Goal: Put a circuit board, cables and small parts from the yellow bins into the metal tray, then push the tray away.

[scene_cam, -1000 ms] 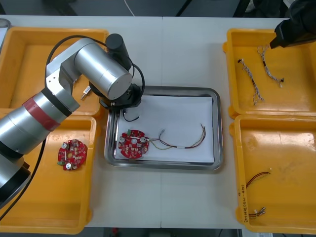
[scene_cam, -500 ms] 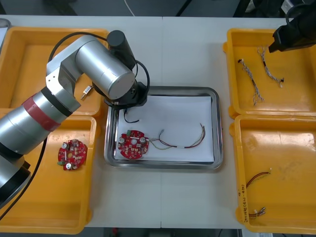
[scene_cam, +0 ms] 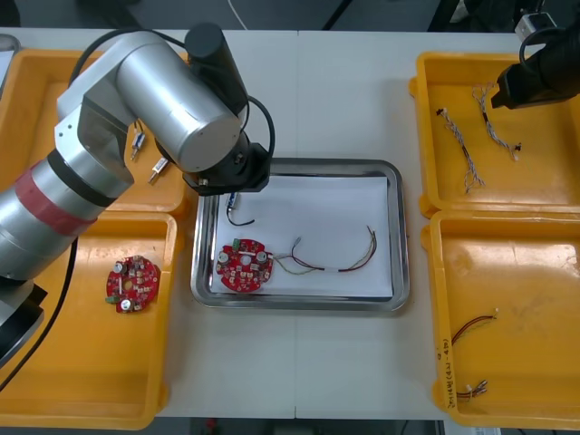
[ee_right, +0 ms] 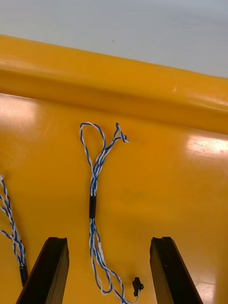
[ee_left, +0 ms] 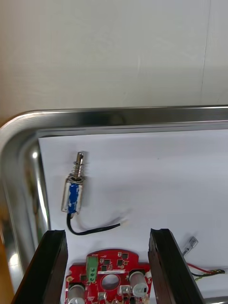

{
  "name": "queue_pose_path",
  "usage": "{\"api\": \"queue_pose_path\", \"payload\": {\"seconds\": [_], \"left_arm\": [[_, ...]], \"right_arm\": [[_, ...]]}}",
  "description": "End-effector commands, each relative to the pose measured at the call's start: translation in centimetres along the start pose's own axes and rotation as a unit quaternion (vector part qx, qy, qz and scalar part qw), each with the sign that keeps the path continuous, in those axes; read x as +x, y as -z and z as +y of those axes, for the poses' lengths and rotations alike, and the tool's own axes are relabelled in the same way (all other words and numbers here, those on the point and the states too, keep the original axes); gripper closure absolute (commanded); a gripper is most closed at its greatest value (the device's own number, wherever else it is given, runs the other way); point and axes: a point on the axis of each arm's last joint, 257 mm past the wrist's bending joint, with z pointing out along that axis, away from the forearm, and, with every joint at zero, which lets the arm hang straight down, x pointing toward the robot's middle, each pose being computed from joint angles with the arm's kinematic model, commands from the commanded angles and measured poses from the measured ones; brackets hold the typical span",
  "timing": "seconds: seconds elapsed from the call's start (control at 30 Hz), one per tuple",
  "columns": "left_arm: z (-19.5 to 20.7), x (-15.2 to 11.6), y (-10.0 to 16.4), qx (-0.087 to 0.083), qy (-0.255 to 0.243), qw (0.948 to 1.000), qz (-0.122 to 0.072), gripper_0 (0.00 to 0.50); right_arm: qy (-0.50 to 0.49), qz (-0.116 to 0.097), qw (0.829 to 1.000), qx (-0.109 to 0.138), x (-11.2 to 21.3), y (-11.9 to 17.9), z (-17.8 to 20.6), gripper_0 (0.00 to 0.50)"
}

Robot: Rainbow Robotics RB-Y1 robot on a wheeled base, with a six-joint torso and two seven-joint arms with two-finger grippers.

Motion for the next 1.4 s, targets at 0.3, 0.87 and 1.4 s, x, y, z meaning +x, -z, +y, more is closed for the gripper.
{"api": "queue_pose_path", "payload": {"seconds": [0.3, 0.87, 1.4], "left_arm": [[8.0, -5.0, 7.5, -0.012, 0.005, 0.9998, -0.017, 0.000], [16.2, -8.6, 9.2, -0.073, -0.033, 0.9965, 0.020, 0.000], [22.1, -12.4, 8.0, -0.073, -0.053, 0.9957, 0.018, 0.000]], "right_arm": [[0.015, -0.058, 0.998, 0.017, -4.8, 1.2, 0.9, 0.000], [-0.016, -0.067, 0.998, 0.012, -3.3, -0.9, 0.9, 0.000], [-0.038, -0.046, 0.998, 0.002, 0.8, -3.9, 0.9, 0.000]]}}
